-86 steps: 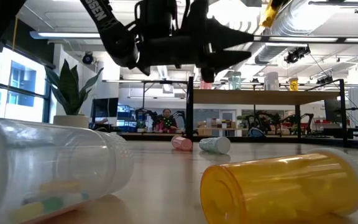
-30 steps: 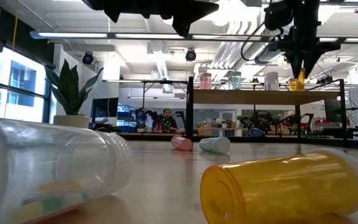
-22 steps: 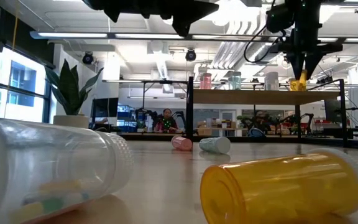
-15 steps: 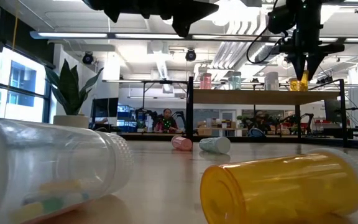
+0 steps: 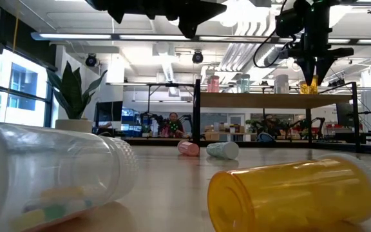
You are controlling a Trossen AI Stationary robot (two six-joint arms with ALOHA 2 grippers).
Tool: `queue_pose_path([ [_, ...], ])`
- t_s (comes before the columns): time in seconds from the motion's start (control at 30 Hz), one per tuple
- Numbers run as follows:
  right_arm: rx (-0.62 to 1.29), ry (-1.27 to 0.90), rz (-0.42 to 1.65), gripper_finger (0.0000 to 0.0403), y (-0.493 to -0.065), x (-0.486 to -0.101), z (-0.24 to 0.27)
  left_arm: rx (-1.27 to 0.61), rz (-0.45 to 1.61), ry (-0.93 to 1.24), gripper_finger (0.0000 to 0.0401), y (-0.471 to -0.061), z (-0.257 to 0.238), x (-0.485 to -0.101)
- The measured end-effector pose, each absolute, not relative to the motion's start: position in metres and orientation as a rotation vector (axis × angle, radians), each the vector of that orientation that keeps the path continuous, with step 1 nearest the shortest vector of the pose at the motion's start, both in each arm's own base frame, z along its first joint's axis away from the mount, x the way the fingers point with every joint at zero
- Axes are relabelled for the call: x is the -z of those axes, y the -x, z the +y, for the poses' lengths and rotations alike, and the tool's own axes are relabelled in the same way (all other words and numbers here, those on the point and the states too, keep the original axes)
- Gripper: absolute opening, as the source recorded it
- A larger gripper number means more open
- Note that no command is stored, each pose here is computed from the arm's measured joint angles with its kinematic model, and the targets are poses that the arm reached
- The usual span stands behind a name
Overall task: Pick and place medicine bottles onto shelf by color
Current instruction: Put the top orange pill bottle on the shelf aligned with the other orange pill bottle
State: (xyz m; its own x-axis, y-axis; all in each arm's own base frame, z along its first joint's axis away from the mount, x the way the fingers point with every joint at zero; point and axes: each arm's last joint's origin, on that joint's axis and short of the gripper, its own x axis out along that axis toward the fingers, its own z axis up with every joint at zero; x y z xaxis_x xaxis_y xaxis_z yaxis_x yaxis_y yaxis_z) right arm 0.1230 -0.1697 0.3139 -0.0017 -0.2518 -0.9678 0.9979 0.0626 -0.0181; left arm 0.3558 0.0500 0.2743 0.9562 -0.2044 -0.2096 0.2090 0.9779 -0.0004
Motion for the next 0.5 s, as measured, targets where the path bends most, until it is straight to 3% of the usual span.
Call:
queue_pose_path([
  [0.17,1.295,-0.955,1.057,0.0098,-0.1227,-0.3140,-0.1703,0.210,0.211,-0.022,0.0199,-0.3559,0.0500,-0.2740],
  [0.5,1.302,-0.939,1.064,0.0162,-0.1224,-0.3140,-0.1705,0.210,0.211,-0.021,0.0199,-0.3559,0.0499,-0.2740],
])
